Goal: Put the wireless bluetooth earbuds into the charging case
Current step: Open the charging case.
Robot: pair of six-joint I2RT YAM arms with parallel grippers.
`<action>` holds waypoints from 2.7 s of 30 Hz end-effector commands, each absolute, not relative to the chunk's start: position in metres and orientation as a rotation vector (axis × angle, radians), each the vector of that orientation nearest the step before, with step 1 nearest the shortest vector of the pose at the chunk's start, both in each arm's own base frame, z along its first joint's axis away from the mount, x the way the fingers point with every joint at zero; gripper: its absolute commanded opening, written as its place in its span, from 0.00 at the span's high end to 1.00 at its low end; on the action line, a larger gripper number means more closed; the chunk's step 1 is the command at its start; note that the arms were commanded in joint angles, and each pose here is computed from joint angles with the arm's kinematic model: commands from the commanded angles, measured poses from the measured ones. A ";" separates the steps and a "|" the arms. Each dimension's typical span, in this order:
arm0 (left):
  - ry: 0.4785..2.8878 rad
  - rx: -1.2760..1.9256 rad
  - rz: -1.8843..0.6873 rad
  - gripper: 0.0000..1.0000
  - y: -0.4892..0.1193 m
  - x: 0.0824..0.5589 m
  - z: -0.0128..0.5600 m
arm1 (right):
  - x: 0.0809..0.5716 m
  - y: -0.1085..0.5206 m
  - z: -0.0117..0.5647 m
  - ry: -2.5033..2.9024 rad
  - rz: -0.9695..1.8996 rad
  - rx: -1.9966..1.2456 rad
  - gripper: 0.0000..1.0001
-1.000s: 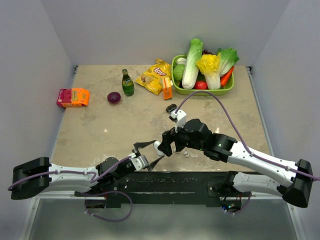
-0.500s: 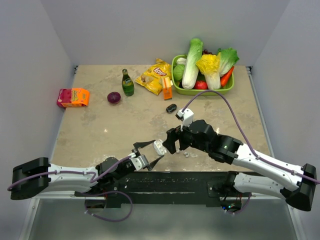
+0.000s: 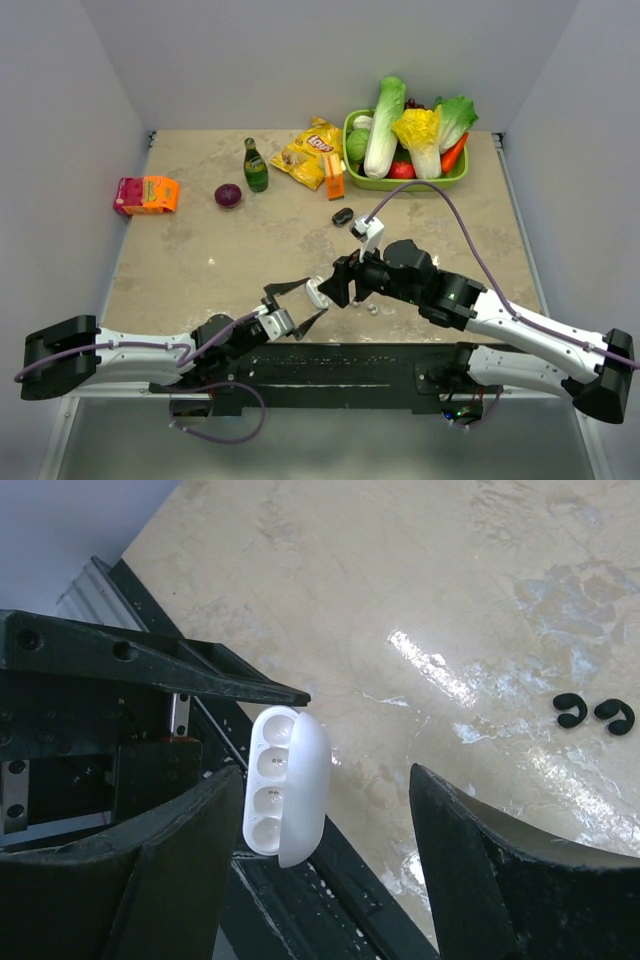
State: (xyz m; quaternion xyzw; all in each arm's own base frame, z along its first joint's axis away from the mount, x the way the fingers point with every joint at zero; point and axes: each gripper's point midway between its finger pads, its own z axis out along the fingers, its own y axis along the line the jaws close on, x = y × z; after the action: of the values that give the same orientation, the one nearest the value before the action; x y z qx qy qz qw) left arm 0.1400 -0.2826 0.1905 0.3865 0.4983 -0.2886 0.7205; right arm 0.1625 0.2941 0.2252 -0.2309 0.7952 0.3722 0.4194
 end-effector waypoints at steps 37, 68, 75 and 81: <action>0.995 0.784 -0.677 1.00 -0.278 0.135 0.220 | 0.168 0.305 0.234 1.929 1.233 -0.506 0.43; 0.993 0.773 -0.678 1.00 -0.277 0.136 0.220 | 0.160 0.308 0.217 1.973 1.274 -0.551 0.70; 1.050 0.784 -0.703 0.63 -0.283 0.136 0.210 | 0.170 0.298 0.233 1.922 1.155 -0.590 1.00; 1.190 0.756 -0.702 0.30 -0.288 0.146 0.191 | 0.179 0.278 0.264 1.829 0.984 -0.653 1.00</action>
State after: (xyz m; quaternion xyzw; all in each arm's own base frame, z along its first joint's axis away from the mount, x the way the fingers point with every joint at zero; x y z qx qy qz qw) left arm 0.1391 -0.2874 0.1977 0.3771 0.4930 -0.3020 0.7235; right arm 0.1617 0.2957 0.2063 -0.2325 0.7896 0.4392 0.3598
